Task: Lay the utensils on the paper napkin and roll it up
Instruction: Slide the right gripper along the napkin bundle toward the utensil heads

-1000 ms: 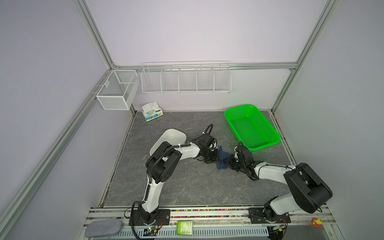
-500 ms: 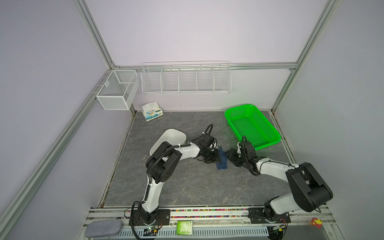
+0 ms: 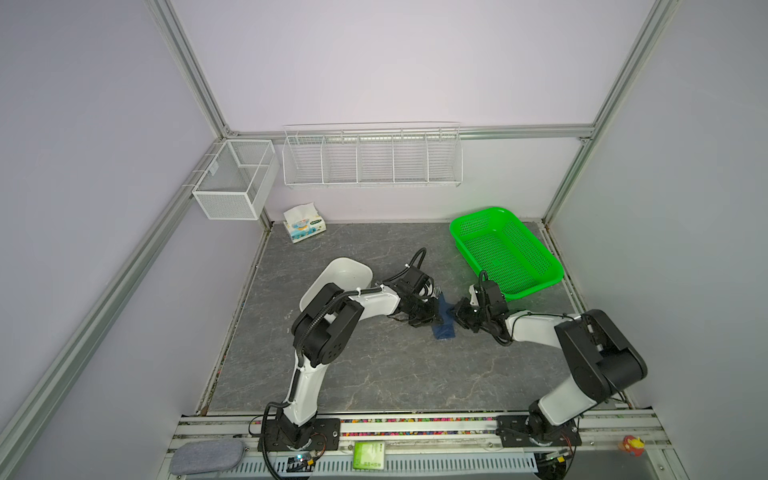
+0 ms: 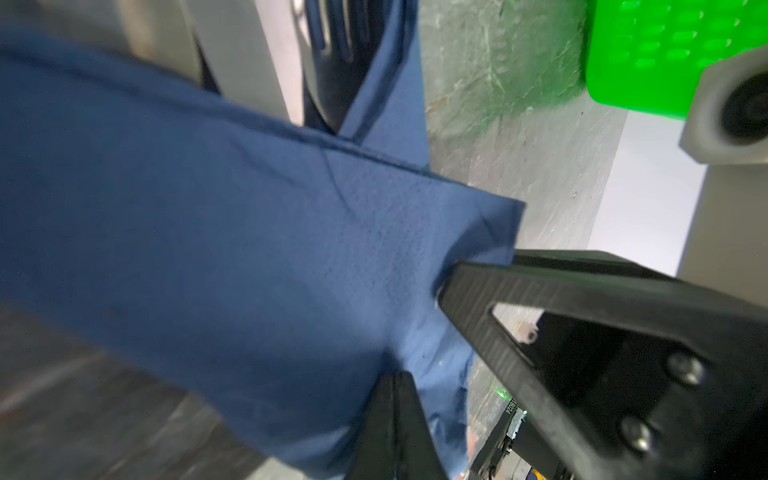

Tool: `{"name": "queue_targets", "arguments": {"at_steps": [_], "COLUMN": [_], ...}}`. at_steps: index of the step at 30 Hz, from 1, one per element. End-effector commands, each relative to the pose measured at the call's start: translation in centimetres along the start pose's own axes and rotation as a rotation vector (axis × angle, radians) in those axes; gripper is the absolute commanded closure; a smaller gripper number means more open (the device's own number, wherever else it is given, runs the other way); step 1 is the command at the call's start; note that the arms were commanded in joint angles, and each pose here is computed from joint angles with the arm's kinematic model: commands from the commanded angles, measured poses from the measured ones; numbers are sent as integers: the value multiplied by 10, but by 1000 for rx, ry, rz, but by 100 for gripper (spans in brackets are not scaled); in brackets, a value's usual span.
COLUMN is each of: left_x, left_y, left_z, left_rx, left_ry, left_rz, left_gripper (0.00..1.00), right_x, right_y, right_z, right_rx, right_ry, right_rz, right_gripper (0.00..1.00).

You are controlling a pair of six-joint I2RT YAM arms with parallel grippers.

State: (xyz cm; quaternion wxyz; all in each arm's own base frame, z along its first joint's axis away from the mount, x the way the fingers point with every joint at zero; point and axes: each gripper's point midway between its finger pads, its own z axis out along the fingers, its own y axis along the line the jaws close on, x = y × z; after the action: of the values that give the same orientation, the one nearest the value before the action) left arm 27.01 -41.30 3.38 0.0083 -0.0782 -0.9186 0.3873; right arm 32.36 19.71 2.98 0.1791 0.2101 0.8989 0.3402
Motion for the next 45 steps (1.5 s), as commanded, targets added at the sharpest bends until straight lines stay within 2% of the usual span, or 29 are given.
{"name": "queue_targets", "arguments": {"at_steps": [1, 2, 19, 30, 37, 45], "left_x": [6, 5, -10, 0, 4, 3], "left_y": [12, 12, -4, -2, 5, 3], "left_z": [8, 7, -20, 0, 3, 3], "left_rx": [-43, -42, -63, -21, -46, -41], "left_ry": [22, 21, -72, 19, 32, 29], "left_rz": [-4, -1, 57, 49, 42, 44], "left_gripper": [95, 95, 81, 86, 88, 88], "right_x": [-5, -6, 1, 1, 4, 21], "right_y": [2, 5, -9, -9, -1, 4], "right_z": [-7, -9, -20, -22, -30, -34], "right_rx": [0, -12, 10, 17, -9, -25], "right_ry": [-28, -35, -60, -58, -51, -16], "right_rz": [-20, -29, -25, -33, -43, -53], "right_gripper": [91, 94, 94, 91, 76, 67]}}
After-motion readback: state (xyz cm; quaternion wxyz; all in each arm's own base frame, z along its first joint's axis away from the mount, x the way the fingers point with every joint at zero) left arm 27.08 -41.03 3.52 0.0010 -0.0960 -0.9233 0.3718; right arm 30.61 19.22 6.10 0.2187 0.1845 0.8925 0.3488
